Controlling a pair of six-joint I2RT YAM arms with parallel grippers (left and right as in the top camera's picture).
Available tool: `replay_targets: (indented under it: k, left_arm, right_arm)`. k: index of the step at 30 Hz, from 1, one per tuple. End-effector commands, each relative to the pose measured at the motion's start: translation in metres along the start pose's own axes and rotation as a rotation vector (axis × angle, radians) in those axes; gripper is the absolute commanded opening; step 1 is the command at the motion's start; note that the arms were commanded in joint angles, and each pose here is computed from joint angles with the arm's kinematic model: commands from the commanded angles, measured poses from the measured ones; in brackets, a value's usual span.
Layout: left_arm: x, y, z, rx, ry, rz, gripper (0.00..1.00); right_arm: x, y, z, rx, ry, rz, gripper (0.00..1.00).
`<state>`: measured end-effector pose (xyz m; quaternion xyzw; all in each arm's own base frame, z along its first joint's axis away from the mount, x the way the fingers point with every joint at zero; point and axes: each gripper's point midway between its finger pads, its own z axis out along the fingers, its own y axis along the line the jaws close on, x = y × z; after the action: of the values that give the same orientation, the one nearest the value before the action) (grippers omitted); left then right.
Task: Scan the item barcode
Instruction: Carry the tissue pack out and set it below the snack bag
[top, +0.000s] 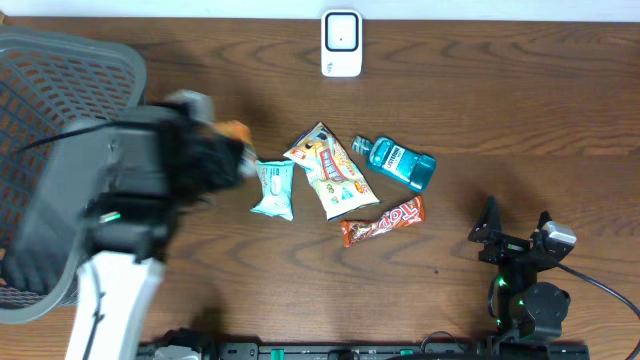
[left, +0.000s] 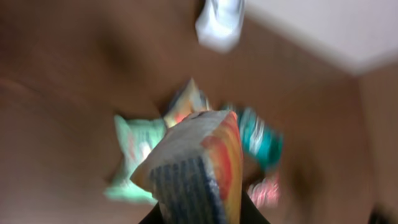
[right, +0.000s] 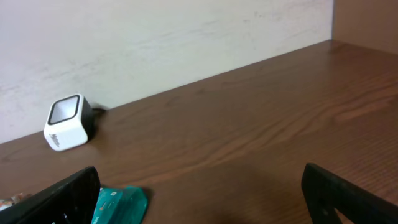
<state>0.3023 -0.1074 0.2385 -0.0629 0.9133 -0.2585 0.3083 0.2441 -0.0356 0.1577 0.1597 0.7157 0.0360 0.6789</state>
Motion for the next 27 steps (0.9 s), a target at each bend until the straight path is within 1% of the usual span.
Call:
replay_targets:
  k: [1, 4, 7, 13, 18, 19, 20, 21, 22, 23, 25, 27]
  left_arm:
    - [0.057, 0.005, 0.044, -0.105, 0.163, 0.136, 0.08]
    - [0.103, 0.013, 0.082, -0.205, 0.267, 0.227, 0.07]
    - [0.131, 0.022, 0.112, -0.29, 0.307, 0.22, 0.07]
    - [0.168, 0.028, 0.17, -0.332, 0.375, 0.173, 0.07]
    - [0.19, 0.038, 0.193, -0.363, 0.42, 0.117, 0.08]
    - [0.19, 0.038, 0.193, -0.361, 0.42, 0.117, 0.14]
    - [0.189, 0.037, 0.193, -0.358, 0.416, 0.118, 0.38]
    - [0.185, 0.033, 0.192, -0.348, 0.406, 0.121, 0.69]
    - [0.178, 0.028, 0.192, -0.331, 0.39, 0.13, 0.91]
    - [0.168, 0.02, 0.191, -0.308, 0.37, 0.15, 1.0]
    - [0.145, 0.002, 0.185, -0.253, 0.317, 0.204, 0.98]
    - [0.111, -0.021, 0.174, -0.192, 0.229, 0.285, 0.98]
  right_arm:
    - [0.002, 0.0, 0.0, -0.003, 0.005, -0.01, 0.99]
    - [0.002, 0.0, 0.0, -0.003, 0.005, -0.01, 0.99]
    - [0.002, 0.0, 0.0, -0.003, 0.005, -0.01, 0.99]
    - [0.002, 0.0, 0.0, -0.003, 0.005, -0.01, 0.99]
    - [0.002, 0.0, 0.0, -0.002, 0.005, -0.01, 0.99]
    - [0.002, 0.001, 0.0, -0.003, 0.005, -0.01, 0.99]
    - [0.002, 0.0, 0.0, -0.003, 0.005, -0.01, 0.99]
    - [0.002, 0.0, 0.0, -0.002, 0.005, -0.01, 0.99]
    - [0.002, 0.0, 0.0, -0.002, 0.005, -0.01, 0.99]
    - [0.002, 0.0, 0.0, -0.003, 0.005, -0.01, 0.99]
    - [0.002, 0.001, 0.0, -0.003, 0.005, -0.01, 0.99]
    - [0.002, 0.0, 0.0, -0.003, 0.005, -0.01, 0.99]
